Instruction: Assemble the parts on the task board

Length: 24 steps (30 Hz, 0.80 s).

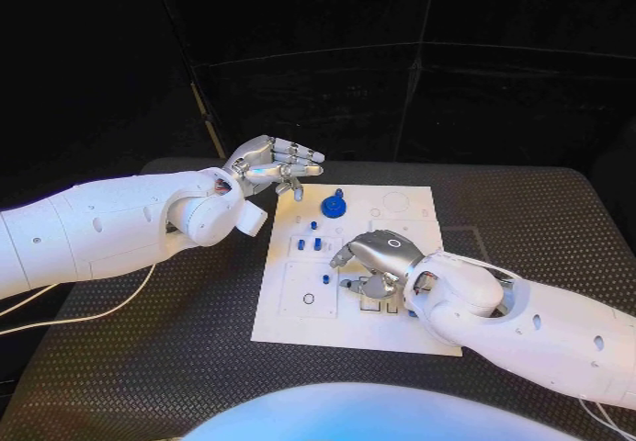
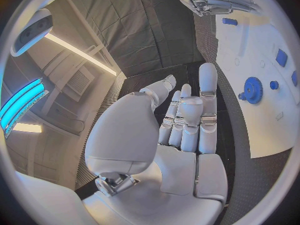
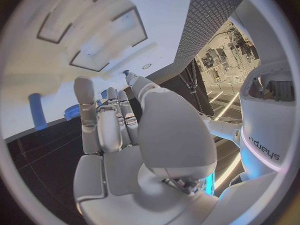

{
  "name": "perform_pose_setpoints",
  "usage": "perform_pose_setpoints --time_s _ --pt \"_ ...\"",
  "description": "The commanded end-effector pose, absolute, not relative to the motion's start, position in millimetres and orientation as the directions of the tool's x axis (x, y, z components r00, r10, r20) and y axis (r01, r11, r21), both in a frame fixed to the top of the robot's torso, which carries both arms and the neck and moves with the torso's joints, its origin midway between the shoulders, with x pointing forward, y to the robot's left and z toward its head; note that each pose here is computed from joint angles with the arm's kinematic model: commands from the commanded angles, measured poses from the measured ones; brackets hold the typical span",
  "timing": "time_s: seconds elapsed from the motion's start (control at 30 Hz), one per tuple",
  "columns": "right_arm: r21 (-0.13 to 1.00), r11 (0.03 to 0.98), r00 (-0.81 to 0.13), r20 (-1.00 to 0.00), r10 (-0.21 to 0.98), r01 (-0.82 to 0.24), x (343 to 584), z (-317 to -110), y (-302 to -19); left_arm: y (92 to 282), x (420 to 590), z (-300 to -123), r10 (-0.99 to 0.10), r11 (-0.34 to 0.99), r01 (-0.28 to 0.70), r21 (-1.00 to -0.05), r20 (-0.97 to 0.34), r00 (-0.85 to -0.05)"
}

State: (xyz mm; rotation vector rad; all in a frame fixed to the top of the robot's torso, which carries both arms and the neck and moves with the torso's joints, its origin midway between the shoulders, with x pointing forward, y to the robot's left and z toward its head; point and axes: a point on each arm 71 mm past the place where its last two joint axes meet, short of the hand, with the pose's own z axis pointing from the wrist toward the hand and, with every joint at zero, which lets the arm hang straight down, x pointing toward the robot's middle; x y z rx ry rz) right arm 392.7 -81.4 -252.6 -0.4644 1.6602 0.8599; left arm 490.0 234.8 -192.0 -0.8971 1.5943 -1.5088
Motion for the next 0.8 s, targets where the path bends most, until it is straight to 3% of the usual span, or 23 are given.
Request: perform_pose_setpoints --time_s 0.03,0.33,0.8 --pt "0.304 0.680 -0.230 -0.952 0.200 -0.668 398 -237 -96 235.2 490.0 -191.0 -0.875 0.054 0.007 -0.999 -0.050 -0.481" --pt "0.283 0.754 -0.185 -0.959 0.215 -0.592 419 -215 -132 236.4 490.2 -191.3 -0.876 0.054 0.006 -0.998 -0.051 -0.480" --pt "0.231 0.807 -0.221 -0.967 0.128 -0.543 431 -219 -146 235.7 490.0 -191.5 -0.874 0.054 0.003 -0.999 -0.049 -0.483"
